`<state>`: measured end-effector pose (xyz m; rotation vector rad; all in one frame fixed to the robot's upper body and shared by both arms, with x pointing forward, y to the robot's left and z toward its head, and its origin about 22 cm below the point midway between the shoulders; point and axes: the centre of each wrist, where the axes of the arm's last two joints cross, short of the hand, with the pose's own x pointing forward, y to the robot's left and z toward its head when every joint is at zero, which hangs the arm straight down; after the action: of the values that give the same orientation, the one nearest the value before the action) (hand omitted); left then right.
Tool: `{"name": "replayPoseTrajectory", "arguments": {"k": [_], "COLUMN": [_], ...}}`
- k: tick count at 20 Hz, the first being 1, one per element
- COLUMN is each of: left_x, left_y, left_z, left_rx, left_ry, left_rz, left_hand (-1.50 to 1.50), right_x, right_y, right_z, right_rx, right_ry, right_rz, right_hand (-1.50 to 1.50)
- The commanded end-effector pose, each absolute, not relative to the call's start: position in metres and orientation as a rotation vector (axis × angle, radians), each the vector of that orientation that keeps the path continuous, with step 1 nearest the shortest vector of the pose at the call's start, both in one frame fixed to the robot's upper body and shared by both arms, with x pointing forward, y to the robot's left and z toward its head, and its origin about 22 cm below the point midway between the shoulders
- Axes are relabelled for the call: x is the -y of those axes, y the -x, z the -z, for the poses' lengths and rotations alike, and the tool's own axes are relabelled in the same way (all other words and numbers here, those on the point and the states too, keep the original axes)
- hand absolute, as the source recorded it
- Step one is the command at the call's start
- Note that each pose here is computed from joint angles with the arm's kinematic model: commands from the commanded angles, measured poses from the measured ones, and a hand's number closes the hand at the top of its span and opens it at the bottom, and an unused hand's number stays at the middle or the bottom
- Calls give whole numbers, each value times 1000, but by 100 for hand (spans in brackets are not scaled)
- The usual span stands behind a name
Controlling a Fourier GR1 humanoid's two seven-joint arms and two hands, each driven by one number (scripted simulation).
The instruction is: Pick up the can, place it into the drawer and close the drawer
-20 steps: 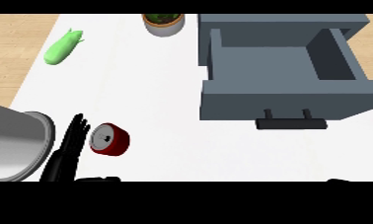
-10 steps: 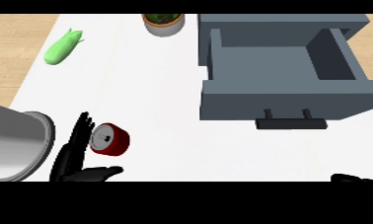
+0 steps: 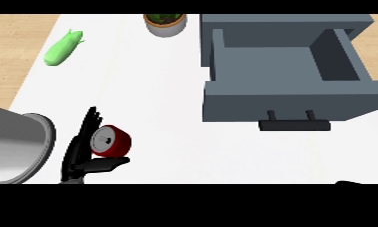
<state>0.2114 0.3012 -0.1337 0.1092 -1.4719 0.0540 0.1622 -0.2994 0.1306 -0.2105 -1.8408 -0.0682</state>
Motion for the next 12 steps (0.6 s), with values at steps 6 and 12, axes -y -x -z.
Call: {"name": "replayPoseTrajectory", "arguments": {"k": [6, 12], "left_x": [-294, -273], "left_y": [-238, -246], "left_z": [135, 139], "left_rx": [1483, 1498], "left_ry": [2, 97], "left_rz": [21, 43], "left_hand": [-150, 150], "right_x": [294, 308], "right_y": [-149, -164], "right_z": [-148, -135], "right_rx": [1848, 1841], "right_ry": [241, 232], "right_rz": [58, 96], "right_hand": [-150, -150]}}
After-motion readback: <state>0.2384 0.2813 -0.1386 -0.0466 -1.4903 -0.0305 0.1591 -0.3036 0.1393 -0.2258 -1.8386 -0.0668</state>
